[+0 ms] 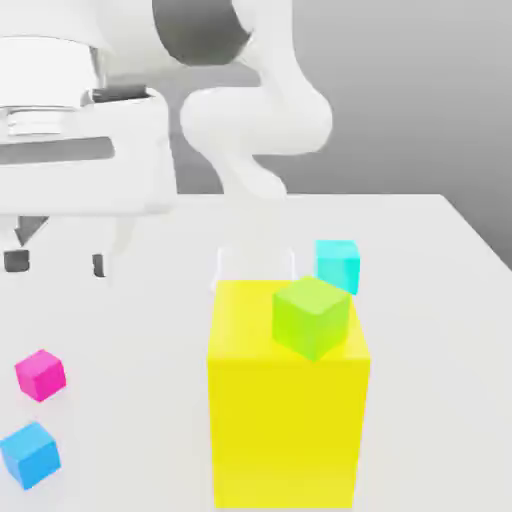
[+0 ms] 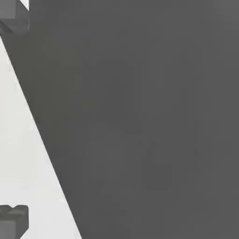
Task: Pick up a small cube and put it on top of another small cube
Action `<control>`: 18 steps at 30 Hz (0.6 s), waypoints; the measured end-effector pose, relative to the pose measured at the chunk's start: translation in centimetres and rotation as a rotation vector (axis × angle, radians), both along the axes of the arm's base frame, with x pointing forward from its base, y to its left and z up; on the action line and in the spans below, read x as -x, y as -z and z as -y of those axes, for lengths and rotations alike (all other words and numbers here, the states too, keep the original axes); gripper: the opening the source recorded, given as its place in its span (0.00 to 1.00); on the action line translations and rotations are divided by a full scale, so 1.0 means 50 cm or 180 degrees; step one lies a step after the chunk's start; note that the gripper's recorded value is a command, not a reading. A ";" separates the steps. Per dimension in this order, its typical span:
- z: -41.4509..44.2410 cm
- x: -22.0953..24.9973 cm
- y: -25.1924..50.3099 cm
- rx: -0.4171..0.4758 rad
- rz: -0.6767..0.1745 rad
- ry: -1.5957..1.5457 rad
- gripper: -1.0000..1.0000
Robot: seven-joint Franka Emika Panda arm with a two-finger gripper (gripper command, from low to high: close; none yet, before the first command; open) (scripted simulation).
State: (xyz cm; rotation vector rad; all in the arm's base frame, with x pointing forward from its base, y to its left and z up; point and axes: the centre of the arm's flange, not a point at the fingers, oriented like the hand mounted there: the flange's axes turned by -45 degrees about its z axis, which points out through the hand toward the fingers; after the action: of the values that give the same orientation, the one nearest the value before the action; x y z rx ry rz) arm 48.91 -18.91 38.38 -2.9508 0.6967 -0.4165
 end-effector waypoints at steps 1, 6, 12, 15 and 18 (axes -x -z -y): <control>0.023 0.005 0.036 -0.0017 -0.0080 0.0086 0.50; 0.102 0.039 0.211 -0.0066 -0.0483 0.0415 0.50; 0.179 0.109 0.403 -0.0056 -0.0882 0.0754 0.50; 0.183 0.114 0.490 -0.0055 -0.0903 0.0772 0.50; 0.183 0.116 0.506 -0.0057 -0.0905 0.0774 0.00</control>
State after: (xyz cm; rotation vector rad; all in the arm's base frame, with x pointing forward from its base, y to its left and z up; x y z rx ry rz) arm 43.13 -28.06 13.10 -2.9469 1.0900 -0.0011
